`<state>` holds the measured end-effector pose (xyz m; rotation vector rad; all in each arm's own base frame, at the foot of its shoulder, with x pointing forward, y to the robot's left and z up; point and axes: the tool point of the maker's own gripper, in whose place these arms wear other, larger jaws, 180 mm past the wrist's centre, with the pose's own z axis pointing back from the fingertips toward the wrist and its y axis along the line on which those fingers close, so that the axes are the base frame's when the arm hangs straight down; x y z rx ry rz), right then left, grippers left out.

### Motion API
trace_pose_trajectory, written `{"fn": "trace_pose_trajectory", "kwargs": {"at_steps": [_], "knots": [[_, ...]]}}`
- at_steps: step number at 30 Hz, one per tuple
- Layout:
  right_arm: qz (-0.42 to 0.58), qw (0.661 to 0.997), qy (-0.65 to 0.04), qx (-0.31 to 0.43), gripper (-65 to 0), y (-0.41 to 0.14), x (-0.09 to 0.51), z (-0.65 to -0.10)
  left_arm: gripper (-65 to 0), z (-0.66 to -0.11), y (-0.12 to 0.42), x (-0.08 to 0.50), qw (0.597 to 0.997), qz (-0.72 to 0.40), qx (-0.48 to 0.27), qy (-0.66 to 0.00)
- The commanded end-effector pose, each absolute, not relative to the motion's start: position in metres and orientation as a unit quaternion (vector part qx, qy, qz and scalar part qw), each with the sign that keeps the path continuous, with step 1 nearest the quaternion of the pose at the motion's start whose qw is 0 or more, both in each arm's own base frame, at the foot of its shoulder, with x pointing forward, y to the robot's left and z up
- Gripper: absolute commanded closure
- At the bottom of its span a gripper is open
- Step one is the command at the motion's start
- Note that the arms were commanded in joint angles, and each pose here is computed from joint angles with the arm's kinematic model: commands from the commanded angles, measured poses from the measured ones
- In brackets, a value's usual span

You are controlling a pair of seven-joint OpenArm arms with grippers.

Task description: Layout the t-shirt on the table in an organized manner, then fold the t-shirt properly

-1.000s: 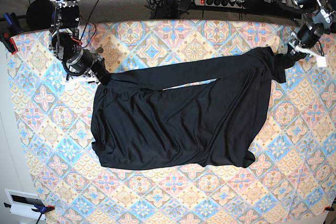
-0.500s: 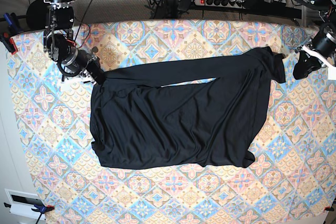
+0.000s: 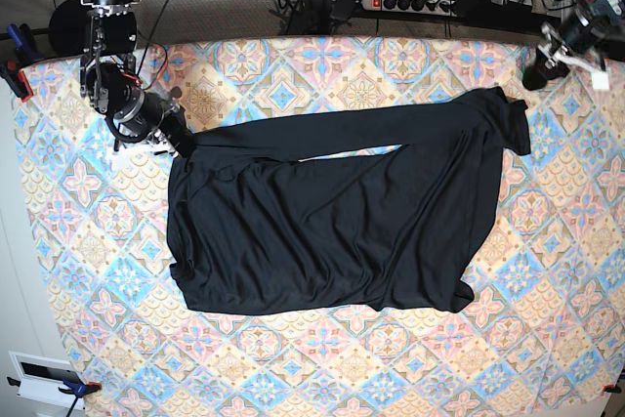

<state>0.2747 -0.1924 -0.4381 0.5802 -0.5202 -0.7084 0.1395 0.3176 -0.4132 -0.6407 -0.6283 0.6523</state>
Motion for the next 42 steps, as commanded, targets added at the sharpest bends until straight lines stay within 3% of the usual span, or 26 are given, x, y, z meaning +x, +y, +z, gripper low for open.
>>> {"fn": "trace_pose_trajectory", "kwargs": {"at_steps": [1,11,20,30,38,40,42], "knots": [[-0.340,0.875,-0.248,0.240,-0.1,-0.209,0.270,-0.443,-34.2,-0.404,0.328,0.148,0.845,0.307,-0.300,-0.318],[-0.339,0.875,-0.247,0.241,-0.1,-0.207,0.270,-0.443,-34.5,-0.403,0.338,0.162,0.811,0.343,-0.290,-0.376],[-0.338,0.875,-0.249,0.242,-0.1,-0.207,0.271,-0.442,-34.6,-0.402,0.319,0.200,0.782,0.349,-0.326,-0.400],[-0.337,0.875,-0.248,0.243,0.0,-0.205,0.271,-0.442,-34.6,-0.411,0.312,0.223,0.806,0.330,-0.305,-0.386],[-0.337,0.875,-0.248,0.243,0.0,-0.205,0.271,-0.442,-34.2,-0.435,0.307,0.216,0.798,0.363,-0.319,-0.360],[-0.337,0.875,-0.248,0.243,0.0,-0.205,0.271,-0.442,-30.3,-0.441,0.309,0.213,0.793,0.377,-0.318,-0.358],[-0.337,0.875,-0.248,0.243,0.0,-0.205,0.271,-0.442,-20.9,-0.443,0.309,0.212,0.794,0.379,-0.314,-0.357]]}}
